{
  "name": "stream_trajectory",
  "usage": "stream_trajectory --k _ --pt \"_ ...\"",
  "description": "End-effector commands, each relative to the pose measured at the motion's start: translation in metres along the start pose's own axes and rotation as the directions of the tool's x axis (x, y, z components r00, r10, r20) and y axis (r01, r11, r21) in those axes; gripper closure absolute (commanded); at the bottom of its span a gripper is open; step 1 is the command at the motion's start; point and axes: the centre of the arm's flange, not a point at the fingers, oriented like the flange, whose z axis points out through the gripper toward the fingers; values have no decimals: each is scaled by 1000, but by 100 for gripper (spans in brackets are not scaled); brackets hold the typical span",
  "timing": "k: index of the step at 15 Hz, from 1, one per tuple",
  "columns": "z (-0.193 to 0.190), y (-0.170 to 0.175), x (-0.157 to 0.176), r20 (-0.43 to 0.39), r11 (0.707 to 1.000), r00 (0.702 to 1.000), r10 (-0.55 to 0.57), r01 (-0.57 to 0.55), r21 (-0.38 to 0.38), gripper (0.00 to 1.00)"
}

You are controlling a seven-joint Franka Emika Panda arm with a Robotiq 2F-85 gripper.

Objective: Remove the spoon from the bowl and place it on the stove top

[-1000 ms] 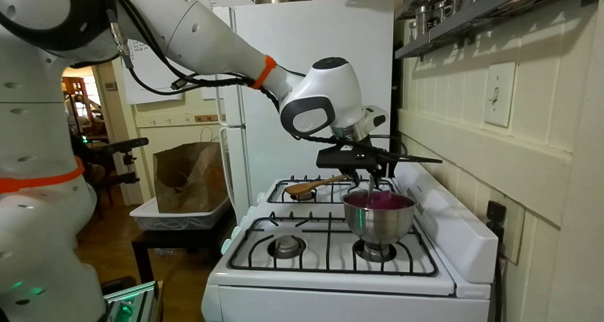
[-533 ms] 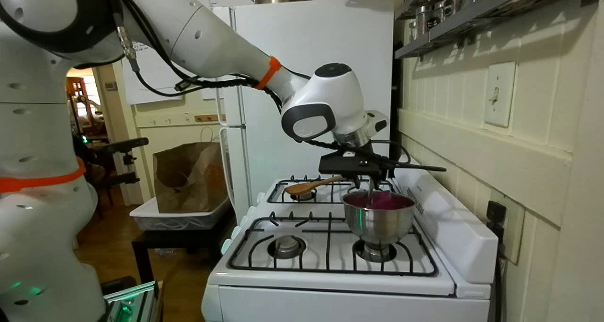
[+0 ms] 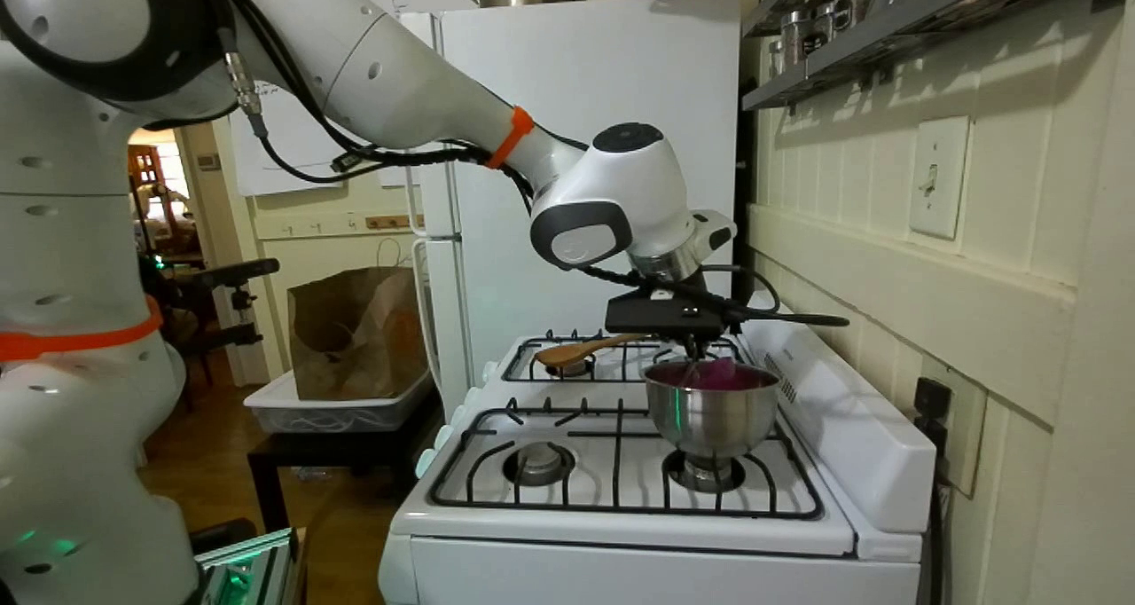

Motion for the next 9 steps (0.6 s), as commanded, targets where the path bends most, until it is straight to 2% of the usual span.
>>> stream_trajectory --k 1,9 --pt "6 3 -4 -37 1000 999 -13 13 -2 100" --pt "-20 -7 4 -56 1000 998 5 -5 -1 99"
